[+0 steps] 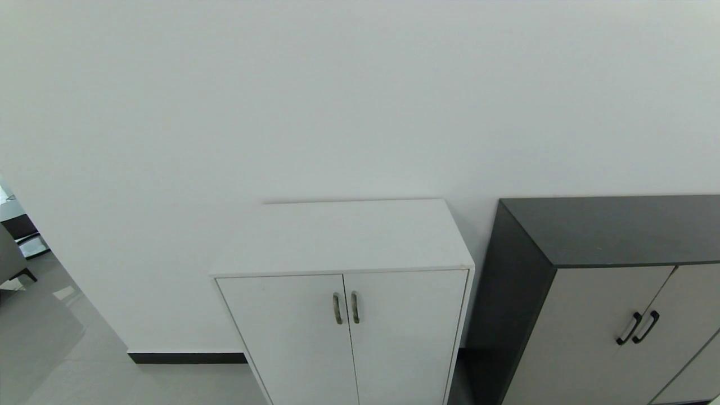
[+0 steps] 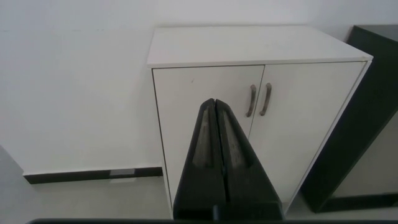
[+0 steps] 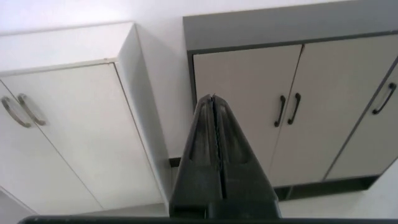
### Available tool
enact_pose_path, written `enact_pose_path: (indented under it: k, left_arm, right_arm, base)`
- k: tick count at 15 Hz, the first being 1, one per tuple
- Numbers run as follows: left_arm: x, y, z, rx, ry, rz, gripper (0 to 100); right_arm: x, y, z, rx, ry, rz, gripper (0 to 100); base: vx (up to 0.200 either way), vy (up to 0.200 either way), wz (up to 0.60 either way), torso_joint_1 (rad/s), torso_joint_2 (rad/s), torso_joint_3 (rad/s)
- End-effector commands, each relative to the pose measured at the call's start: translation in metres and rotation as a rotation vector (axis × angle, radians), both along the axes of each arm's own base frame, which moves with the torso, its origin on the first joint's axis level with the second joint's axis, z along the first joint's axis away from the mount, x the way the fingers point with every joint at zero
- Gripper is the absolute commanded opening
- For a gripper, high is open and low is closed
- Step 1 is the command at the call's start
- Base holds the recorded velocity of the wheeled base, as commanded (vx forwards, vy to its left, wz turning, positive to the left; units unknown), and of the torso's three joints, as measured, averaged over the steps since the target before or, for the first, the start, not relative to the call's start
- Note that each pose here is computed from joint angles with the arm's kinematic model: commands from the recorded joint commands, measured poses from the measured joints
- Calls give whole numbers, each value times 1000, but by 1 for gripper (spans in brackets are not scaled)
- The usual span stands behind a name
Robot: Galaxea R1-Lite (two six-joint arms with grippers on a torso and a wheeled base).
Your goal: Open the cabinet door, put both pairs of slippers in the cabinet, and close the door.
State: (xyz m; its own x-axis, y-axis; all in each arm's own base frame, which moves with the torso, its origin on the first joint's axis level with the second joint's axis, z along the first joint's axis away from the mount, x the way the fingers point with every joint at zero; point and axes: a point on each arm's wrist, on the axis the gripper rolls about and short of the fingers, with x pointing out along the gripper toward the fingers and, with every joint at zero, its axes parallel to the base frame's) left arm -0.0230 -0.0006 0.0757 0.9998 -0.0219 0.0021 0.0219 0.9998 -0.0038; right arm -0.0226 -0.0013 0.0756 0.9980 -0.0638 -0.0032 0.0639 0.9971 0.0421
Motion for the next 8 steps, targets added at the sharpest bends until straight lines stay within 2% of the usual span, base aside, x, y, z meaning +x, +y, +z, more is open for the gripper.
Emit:
enact_pose_path:
  k: [1,8]
  left_arm:
    - [0,0,0,-1,1,0,0]
    - [0,0,0,-1,1,0,0]
  right_arm:
    - [0,0,0,-2,-2,1,0]
    - [0,0,0,-4,-1,1,0]
  base:
    - [0,0,0,0,0,0]
    - [0,0,0,0,0,0]
